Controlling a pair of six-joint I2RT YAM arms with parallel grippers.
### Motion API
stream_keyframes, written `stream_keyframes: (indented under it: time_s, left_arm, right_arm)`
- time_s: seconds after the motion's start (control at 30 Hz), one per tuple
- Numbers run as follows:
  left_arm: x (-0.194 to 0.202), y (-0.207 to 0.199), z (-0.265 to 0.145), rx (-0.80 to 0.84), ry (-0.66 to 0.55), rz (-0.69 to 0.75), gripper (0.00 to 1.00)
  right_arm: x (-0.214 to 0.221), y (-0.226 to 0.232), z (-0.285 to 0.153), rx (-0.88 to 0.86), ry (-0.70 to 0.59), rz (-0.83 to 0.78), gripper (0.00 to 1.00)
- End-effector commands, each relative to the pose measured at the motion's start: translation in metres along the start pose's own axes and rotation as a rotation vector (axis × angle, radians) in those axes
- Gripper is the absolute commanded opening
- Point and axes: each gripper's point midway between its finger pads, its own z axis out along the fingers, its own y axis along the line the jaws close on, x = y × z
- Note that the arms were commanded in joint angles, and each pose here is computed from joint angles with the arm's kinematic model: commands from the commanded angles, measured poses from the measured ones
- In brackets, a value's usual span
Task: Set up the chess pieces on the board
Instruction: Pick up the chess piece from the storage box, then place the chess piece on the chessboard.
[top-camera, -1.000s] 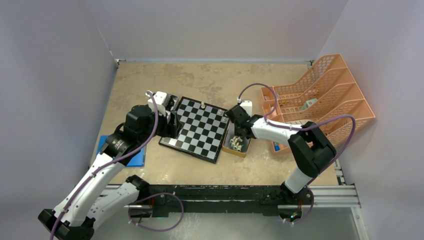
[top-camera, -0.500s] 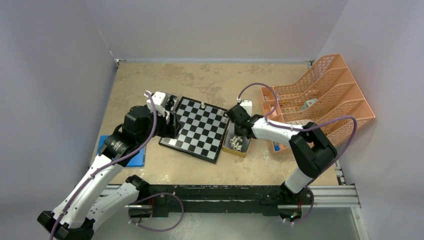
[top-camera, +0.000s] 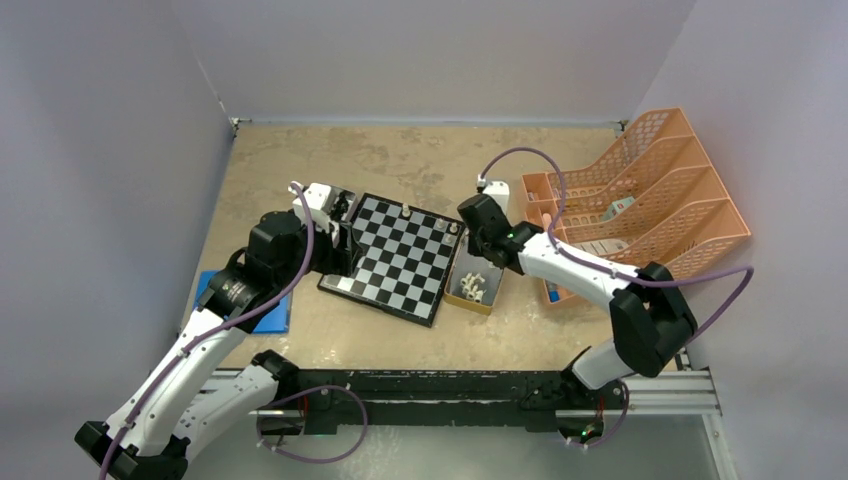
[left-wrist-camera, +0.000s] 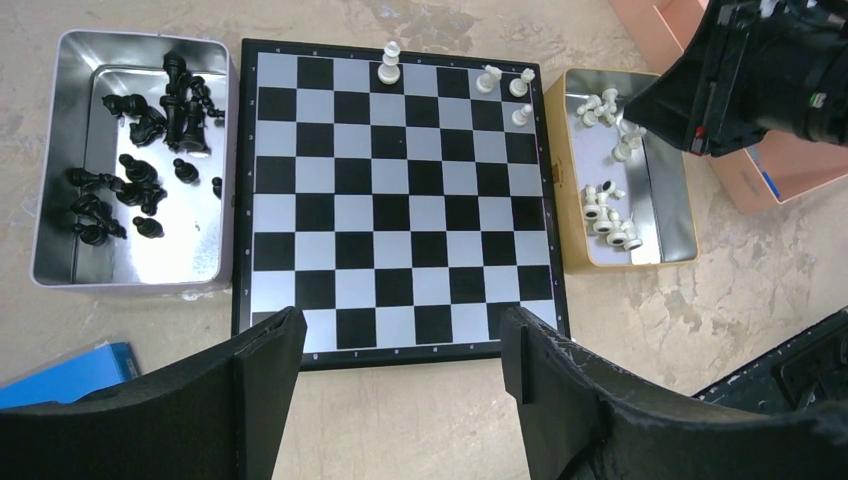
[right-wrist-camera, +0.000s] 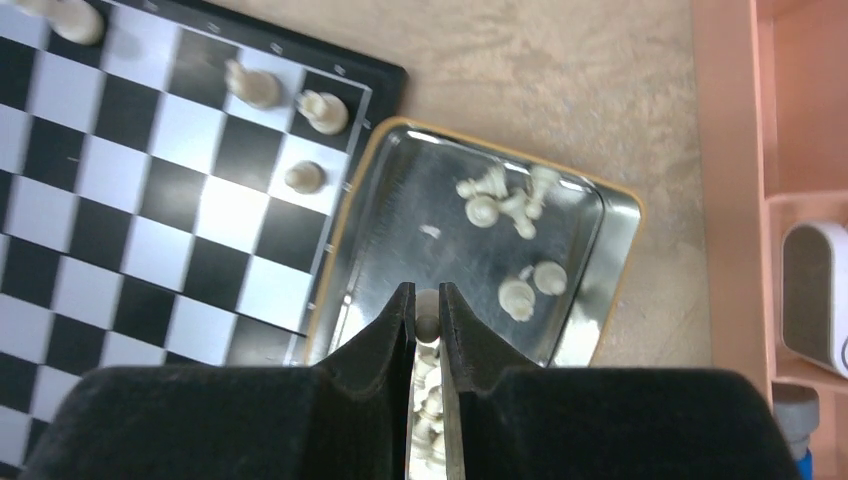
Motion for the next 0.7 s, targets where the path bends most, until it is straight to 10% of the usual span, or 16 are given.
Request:
stream_keyframes:
  time_s: [0.0,0.67]
  left_arm:
    - [-0.007,0.002,0.002,-0.011,-0.034,0.005,0.72]
    - [-0.008,0.007,0.000,-0.039,-0.043,0.000,0.72]
  right_arm:
    - [-0.046,0.028,-0.014,-0.109,-0.105,0.008,0.14]
    - [-0.056,0.105,0.023,-0.219,-0.087,-0.093,0.14]
